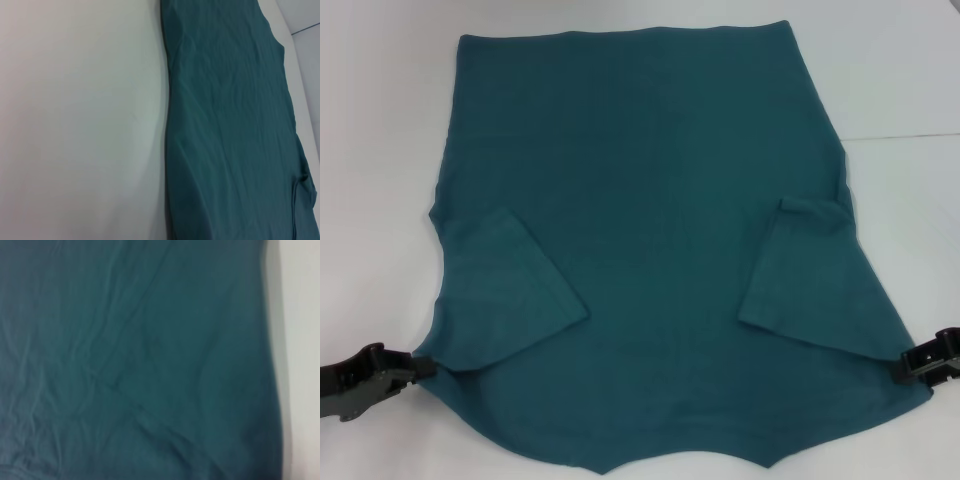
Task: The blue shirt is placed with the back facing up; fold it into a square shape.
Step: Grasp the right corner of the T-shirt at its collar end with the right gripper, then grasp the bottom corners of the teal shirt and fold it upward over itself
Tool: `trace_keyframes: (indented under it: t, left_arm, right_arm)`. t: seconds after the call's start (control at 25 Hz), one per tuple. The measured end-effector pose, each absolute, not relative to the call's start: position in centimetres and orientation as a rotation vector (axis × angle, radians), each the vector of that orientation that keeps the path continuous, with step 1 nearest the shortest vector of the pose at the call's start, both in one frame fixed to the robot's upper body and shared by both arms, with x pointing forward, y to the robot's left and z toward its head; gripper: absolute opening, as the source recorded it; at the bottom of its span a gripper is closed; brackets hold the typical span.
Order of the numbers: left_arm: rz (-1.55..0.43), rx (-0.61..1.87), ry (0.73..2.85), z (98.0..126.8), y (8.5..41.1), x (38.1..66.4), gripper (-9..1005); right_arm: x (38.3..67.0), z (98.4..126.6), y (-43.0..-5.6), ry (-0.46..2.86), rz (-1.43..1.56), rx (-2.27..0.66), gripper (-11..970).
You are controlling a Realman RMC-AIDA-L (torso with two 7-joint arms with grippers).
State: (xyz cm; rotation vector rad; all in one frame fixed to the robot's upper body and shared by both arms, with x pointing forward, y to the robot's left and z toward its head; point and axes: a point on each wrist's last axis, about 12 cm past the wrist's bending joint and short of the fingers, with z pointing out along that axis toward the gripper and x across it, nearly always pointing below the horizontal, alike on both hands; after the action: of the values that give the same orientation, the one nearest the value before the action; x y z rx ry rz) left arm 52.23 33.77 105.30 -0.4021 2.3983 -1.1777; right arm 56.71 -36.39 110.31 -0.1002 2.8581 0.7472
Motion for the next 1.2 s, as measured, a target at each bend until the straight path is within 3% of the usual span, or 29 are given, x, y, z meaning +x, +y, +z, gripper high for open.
trace_keyframes:
  t: [0.48, 1.2]
  left_arm:
    - [-1.171, -0.409, 2.397, 105.2, 33.9, 52.2, 18]
    - [-1.176, -0.432, 2.377, 105.3, 34.1, 52.2, 18]
  right_arm:
    - [57.6, 110.4, -34.1, 2.848, 0.778, -0.176, 639]
    - [57.4, 110.8, -33.7, 2.873, 0.816, -0.214, 471]
